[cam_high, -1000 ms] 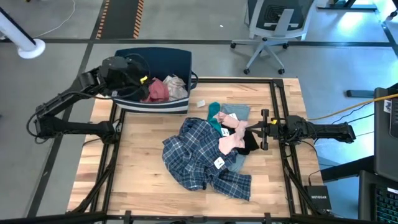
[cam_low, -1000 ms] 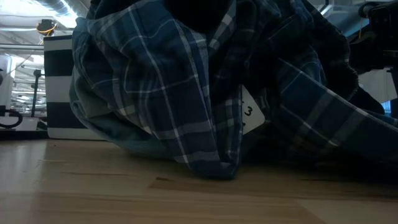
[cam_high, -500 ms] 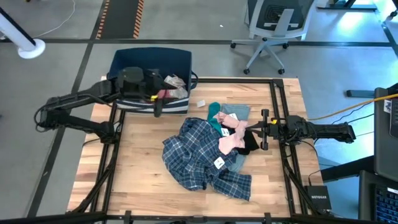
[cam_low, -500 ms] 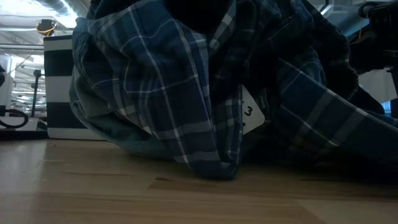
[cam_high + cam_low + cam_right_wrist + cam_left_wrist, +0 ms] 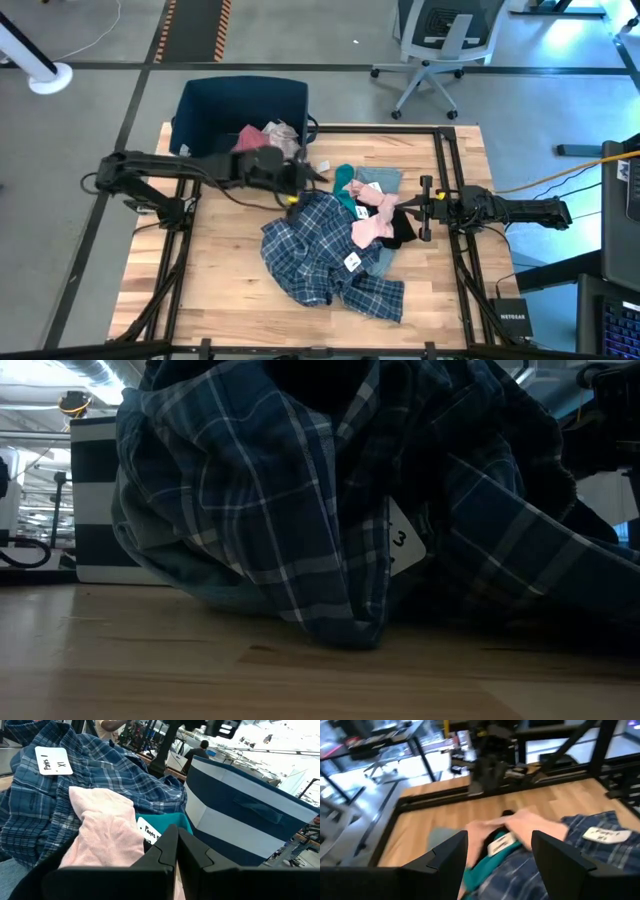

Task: Sort clothes
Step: Put the bottom light orange sock into the blue laundry bin

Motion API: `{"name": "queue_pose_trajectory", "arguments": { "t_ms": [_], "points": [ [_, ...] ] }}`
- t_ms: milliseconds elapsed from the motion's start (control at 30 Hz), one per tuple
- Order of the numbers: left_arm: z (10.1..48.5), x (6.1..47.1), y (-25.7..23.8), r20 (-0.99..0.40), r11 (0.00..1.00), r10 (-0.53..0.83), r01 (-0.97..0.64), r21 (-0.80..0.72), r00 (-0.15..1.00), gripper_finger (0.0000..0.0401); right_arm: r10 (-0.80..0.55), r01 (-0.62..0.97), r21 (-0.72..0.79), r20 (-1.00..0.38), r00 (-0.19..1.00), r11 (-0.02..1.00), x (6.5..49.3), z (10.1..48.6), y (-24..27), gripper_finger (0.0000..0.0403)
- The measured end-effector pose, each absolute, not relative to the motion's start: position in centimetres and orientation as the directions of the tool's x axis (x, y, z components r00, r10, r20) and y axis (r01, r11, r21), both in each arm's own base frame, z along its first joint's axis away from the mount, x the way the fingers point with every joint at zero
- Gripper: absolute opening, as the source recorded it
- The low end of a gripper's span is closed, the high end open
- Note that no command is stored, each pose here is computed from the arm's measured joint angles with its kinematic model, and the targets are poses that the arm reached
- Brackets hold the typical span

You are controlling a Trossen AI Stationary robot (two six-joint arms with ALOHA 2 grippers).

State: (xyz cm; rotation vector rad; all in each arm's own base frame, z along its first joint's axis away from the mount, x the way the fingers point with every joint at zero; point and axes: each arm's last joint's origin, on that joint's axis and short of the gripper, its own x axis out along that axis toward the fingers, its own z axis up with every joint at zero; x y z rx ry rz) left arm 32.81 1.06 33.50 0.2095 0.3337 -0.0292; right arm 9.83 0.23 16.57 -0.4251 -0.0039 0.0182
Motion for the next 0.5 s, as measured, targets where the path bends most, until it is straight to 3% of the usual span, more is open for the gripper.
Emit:
{"name": "queue_pose_trajectory", "arguments": {
  "t_ms": [267,500],
  "points": [
    [28.2,37.8,-1.9,-0.356,0.979,-0.071,0.133,0.152,0.932,0.0214,0.019,-0.017,-0.412,-0.001,1.0,0.911,9.8,16.6,0.2,0.0017],
    [26.1,39.9,-3.4,-0.379,0.969,-0.106,0.181,0.169,0.919,0.0214,0.019,-0.017,-0.412,0.0,1.0,0.911,9.8,16.6,0.2,0.0017]
  ]
}}
